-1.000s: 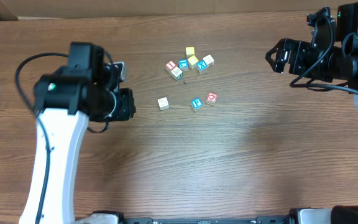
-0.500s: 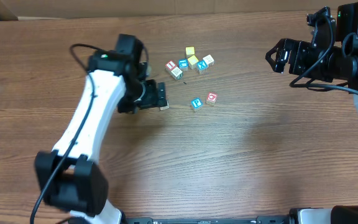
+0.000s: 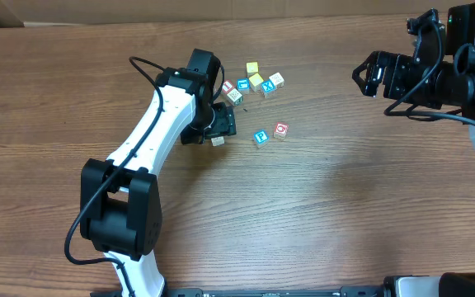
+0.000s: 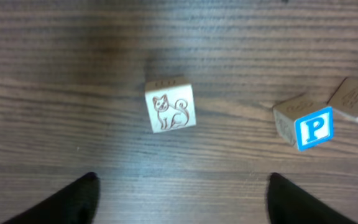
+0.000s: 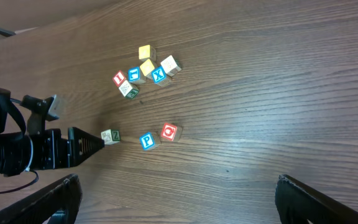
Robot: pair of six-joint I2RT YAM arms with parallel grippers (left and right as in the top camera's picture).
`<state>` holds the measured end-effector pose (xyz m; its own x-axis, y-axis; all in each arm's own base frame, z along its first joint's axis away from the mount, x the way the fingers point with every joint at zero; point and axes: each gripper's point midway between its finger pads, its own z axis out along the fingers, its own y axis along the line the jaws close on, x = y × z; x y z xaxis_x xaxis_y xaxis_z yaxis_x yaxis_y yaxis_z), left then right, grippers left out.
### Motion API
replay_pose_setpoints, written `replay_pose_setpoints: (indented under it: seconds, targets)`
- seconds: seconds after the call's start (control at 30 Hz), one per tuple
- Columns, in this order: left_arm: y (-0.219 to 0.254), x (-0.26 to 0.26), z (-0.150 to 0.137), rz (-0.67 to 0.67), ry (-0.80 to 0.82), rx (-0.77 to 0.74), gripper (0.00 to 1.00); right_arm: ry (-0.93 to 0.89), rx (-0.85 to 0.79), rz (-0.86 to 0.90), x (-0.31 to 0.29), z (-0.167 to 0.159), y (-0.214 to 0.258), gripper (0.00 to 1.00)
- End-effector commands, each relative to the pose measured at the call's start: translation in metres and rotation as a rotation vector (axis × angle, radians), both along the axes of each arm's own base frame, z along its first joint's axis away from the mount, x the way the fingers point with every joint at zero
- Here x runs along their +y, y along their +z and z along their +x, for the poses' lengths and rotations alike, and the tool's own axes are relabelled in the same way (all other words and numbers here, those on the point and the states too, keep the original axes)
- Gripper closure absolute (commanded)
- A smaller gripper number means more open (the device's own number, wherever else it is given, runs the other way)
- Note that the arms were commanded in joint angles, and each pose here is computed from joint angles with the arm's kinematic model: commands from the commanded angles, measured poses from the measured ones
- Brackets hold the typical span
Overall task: Flip 3 blocks
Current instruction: 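Reach the left gripper toward the white block near the cluster, then grasp the white block with the left gripper and lift it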
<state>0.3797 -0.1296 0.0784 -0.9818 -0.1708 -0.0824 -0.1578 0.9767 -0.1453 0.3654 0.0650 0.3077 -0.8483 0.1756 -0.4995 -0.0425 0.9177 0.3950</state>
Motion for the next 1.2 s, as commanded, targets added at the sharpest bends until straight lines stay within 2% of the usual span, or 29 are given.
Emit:
replay_pose_setpoints:
  seconds: [0.0,0.1,0.2,0.3,0.43,0.57,0.8,1.17]
  targets:
    - [-0.006,-0.001,0.004,0.022,0.016,-0.009,0.26,-0.002,-0.051,0.007,0.0,-0.002,0.017,0.0]
    - [-0.006,-0.005,0.008,0.02,0.01,-0.029,0.27,-0.002,-0.051,0.007,0.0,-0.002,0.017,0.0]
    - [-0.008,-0.011,0.011,0.016,-0.002,-0.045,0.34,-0.003,-0.051,0.007,0.0,-0.002,0.017,0.0]
    - [-0.013,-0.018,0.012,0.015,-0.017,-0.063,0.35,-0.003,-0.051,0.007,0.0,-0.002,0.017,0.0]
    - [-0.022,-0.017,0.013,0.06,-0.026,-0.091,0.4,-0.003,-0.051,0.007,0.0,-0.002,0.017,0.0]
    - [-0.027,-0.005,0.015,0.127,0.019,-0.107,0.4,-0.003,-0.05,0.007,0.0,-0.002,0.017,0.0]
    - [-0.05,-0.005,0.01,0.112,0.06,-0.117,0.39,-0.003,-0.05,0.007,0.0,-0.002,0.017,0.0]
    - [-0.052,-0.004,0.01,0.112,0.06,-0.118,0.41,-0.002,-0.051,0.007,0.0,-0.002,0.017,0.0]
